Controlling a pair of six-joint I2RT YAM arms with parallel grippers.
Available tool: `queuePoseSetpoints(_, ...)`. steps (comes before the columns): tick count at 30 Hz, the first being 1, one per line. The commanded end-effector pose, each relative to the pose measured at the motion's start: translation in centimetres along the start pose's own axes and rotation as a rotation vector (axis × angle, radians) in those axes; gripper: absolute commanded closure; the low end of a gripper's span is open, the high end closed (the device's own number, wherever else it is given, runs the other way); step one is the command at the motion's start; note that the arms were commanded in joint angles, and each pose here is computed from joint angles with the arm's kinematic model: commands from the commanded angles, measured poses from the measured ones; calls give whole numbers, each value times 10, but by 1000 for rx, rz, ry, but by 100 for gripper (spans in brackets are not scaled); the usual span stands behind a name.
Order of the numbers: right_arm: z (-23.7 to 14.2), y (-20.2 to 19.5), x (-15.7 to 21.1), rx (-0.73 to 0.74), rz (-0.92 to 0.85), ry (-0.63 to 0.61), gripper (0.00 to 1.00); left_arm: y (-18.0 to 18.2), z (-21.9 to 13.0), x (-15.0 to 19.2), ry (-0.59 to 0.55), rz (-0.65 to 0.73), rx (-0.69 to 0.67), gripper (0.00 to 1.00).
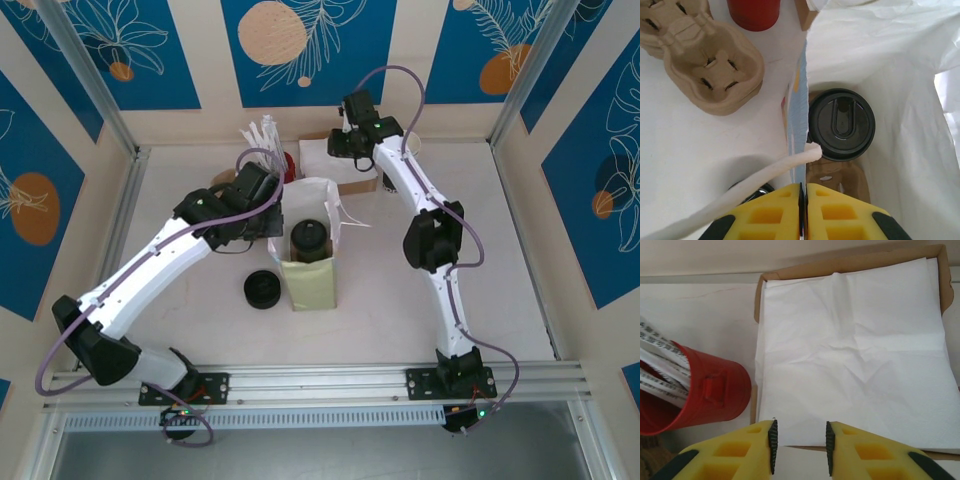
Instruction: Pack the takeout coffee
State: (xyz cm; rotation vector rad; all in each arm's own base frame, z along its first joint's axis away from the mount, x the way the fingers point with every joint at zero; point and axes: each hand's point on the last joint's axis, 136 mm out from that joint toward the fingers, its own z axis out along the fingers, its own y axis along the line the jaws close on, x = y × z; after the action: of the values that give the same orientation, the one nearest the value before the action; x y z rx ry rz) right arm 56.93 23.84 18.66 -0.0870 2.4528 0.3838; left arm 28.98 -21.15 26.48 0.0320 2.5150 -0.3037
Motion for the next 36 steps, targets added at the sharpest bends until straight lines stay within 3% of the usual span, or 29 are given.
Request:
queuePoseSetpoints(1, 15, -6, -2, 40, 9, -16, 62, 4, -6, 3, -15, -22, -10, 88)
queuePoseSetpoints(5, 33, -11, 4, 73, -22, -12, 61, 6, -14, 3, -31, -32, 3, 87)
queuePoseSetpoints(10, 49, -16, 5, 116, -82, -27, 56, 2, -23, 5, -22, -21, 45, 66)
queuePoseSetpoints(12, 57, -20, 3, 136, -99, -41, 49, 0, -26, 7, -15, -19, 61, 60)
queuePoseSetpoints(20, 81, -26, 12, 148, -145, -23, 48, -10, -69, -7, -108, 23, 189, 41)
queuePoseSetpoints(26, 96, -32, 16, 207, -218, -33, 31, -16, -92, -17, -175, 55, 258, 37)
queuePoseSetpoints(36, 120, -38, 29, 204, -219, -13, 28, -24, -99, -16, -150, 78, 297, 36)
